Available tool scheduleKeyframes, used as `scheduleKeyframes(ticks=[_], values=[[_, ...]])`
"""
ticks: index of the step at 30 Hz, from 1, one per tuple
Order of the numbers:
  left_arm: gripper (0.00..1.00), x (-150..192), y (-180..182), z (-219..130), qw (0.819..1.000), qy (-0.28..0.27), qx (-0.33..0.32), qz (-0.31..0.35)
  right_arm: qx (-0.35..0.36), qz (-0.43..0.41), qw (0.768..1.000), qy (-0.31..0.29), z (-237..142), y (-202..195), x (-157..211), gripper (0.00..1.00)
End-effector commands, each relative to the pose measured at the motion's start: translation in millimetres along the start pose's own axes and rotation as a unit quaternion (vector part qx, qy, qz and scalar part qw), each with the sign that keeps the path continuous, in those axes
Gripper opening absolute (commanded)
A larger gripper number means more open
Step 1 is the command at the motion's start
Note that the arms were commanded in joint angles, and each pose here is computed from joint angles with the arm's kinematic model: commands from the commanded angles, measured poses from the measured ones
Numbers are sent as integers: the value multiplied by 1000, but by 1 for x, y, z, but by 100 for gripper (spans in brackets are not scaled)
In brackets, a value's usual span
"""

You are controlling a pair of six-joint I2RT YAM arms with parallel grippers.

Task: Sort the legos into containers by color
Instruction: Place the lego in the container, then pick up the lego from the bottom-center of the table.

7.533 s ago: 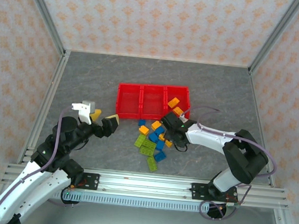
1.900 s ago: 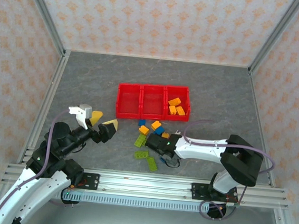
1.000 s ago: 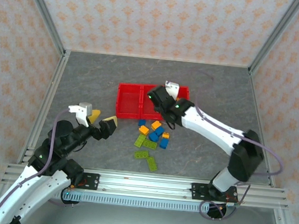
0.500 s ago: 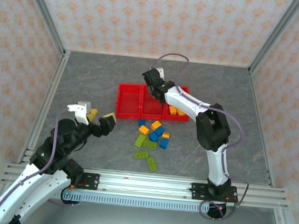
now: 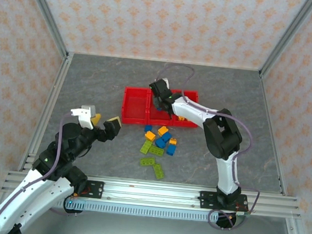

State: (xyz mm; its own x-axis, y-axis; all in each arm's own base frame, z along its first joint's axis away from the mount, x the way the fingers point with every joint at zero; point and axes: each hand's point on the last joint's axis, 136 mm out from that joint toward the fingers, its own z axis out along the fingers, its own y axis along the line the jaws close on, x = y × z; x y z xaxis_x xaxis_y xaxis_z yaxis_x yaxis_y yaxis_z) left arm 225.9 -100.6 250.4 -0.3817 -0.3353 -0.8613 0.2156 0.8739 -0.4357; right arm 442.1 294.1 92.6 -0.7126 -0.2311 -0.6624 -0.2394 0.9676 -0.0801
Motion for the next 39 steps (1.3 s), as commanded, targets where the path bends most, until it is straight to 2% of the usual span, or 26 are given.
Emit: scheduleKeyframes(ticks=[1,7,14,18,22,24,27,28,34,39], values=[[99,4,4,4,1000,18,-19,-6,-15,16,1000,12,-11,-1,5,52],[99,13,8,11,998,52,-40,-18,-31,40,999,0,-36,-2,-10,56],[99,23,12,22,995,79,-55,-6,-40,69,997,-19,-94,-17,-30,69],[99,31,9,27,994,99,-48,1,-41,95,995,-13,-121,-30,-20,79],[99,35,2,28,994,107,-26,7,-44,139,989,20,-142,-44,18,89],[99,35,-2,28,994,106,-11,10,-47,165,984,43,-150,-50,42,91],[99,38,-12,27,994,110,21,15,-64,213,972,80,-157,-52,82,93],[99,39,-16,27,993,112,34,17,-71,232,966,94,-159,-52,96,97],[99,50,-31,28,987,135,79,26,-73,285,941,170,-149,-48,171,95],[99,51,-30,30,987,140,76,28,-82,284,933,204,-143,-29,200,91]])
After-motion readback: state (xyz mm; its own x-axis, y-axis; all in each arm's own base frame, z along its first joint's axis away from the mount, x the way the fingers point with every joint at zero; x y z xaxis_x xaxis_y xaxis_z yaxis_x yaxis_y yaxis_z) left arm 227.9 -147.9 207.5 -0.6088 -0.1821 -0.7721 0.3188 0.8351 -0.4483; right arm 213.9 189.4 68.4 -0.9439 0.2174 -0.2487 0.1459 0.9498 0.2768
